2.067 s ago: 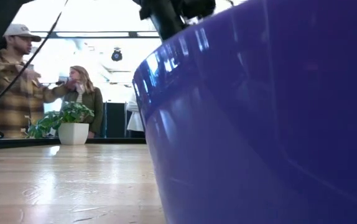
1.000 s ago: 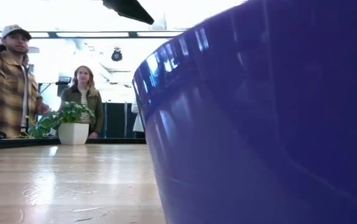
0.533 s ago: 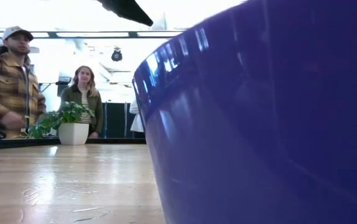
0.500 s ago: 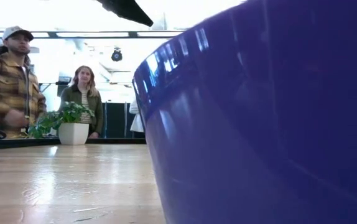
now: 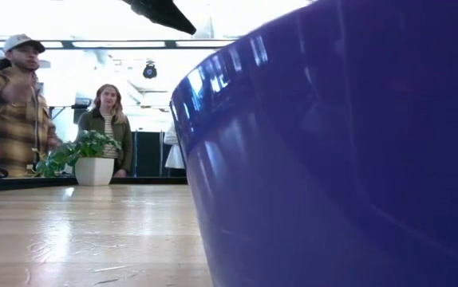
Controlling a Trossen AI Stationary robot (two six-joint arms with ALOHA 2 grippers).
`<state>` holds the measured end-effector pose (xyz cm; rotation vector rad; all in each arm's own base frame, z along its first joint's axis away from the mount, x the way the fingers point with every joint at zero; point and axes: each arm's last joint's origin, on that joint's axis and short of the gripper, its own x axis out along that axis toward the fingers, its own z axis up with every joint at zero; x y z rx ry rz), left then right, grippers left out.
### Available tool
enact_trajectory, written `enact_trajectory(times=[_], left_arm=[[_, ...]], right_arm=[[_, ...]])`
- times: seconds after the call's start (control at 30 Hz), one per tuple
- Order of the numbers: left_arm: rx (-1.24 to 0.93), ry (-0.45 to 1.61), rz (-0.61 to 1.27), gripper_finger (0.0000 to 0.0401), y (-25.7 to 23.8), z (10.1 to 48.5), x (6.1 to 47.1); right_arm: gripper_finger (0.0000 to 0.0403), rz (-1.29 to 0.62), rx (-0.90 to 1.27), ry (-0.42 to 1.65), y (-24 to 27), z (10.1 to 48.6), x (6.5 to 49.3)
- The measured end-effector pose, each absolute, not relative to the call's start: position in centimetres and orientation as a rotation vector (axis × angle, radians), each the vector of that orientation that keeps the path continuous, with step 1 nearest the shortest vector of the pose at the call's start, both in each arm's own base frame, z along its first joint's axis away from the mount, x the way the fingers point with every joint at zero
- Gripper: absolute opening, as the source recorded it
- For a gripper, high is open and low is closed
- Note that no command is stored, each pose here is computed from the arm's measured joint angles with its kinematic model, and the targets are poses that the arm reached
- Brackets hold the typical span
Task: Pick & Place Mini bowls
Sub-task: Stack the blue bowl on top of the blue bowl on the shelf
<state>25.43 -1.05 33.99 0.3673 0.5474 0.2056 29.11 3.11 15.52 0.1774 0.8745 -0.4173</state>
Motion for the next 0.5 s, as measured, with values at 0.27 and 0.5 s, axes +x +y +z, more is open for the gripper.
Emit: enact_trajectory(times=[0.27,0.5], left_arm=[[0.367,0.548,0.206,0.0057,-1.05,33.99,25.43],[0.366,0.548,0.206,0.0057,-1.05,33.99,25.42]], right_arm=[[0.0123,-0.421,0.198,0.874,2.98,15.46,29.17],[0.0123,-0.429,0.237,0.897,3.03,14.51,29.30]])
